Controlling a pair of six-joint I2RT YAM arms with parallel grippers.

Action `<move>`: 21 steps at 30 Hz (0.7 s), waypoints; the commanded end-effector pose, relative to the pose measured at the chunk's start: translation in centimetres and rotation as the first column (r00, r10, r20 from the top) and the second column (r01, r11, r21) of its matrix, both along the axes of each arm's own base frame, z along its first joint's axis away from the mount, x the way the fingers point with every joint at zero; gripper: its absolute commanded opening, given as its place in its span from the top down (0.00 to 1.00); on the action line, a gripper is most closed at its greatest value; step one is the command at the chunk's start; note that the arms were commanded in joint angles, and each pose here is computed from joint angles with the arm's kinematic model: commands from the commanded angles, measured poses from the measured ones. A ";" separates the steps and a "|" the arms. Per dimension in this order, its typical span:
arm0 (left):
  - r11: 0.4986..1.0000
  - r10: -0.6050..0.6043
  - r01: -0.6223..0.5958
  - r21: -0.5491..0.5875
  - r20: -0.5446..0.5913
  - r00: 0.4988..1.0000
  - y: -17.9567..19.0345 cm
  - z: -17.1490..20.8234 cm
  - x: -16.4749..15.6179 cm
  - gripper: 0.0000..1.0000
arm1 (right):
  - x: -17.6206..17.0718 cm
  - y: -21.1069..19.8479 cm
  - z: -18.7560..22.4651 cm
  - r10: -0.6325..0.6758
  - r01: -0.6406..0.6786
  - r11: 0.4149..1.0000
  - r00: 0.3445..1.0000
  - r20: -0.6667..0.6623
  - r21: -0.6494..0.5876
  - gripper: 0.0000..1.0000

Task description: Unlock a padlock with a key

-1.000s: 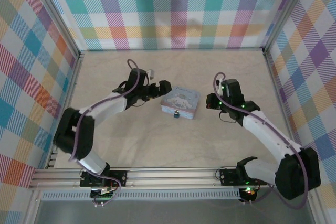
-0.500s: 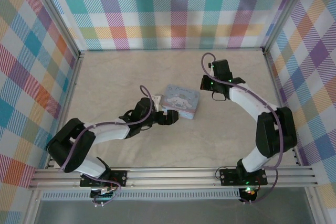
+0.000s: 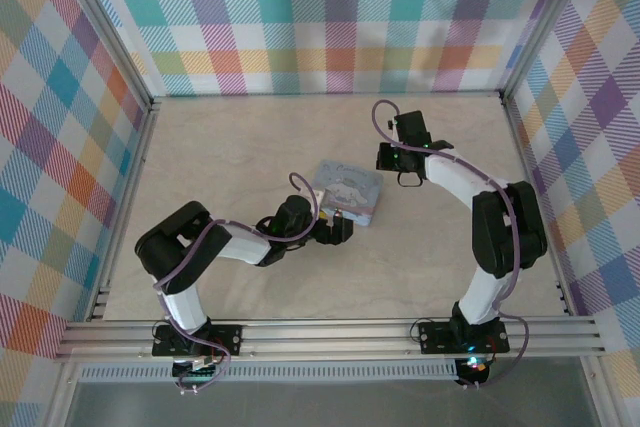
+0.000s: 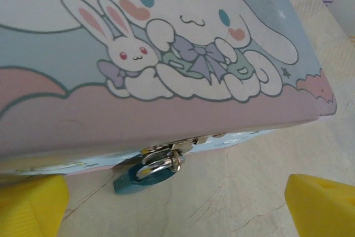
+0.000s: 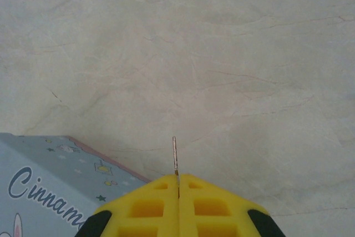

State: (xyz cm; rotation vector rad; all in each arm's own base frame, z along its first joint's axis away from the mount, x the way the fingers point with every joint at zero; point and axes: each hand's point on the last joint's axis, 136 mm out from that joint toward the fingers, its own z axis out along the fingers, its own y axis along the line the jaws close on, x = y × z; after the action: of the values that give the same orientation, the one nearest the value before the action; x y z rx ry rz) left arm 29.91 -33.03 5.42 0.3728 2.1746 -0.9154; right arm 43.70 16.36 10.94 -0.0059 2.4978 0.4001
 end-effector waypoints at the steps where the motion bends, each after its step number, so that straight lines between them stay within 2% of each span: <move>1: 0.995 -0.067 0.071 -0.063 0.065 0.996 -2.6 1.4 0.1 0.01 | 0.6 0.2 -0.5 0.010 -0.010 1.000 1.000 0.002 0.015 1.00; 10: 0.969 -0.200 0.208 -0.136 0.069 0.977 -4.9 2.0 -1.3 0.15 | -0.2 0.4 -2.0 0.010 -0.009 0.999 1.000 -0.025 0.042 1.00; 16: 0.956 -0.242 0.252 -0.147 0.083 0.967 -5.6 2.2 -1.6 0.16 | -0.5 0.6 -2.5 0.008 -0.006 0.998 0.999 -0.036 0.063 1.00; 21: 0.962 -0.208 0.222 -0.160 0.098 0.973 -5.5 2.4 -1.0 0.18 | -0.8 0.5 -2.4 0.005 -0.003 0.998 0.999 -0.036 0.062 1.00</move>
State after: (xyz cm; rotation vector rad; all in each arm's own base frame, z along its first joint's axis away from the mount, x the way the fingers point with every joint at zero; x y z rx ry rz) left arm 29.04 -37.07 5.96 0.5186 2.0957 -1.1261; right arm 43.28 17.01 8.90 0.0043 2.5110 0.4619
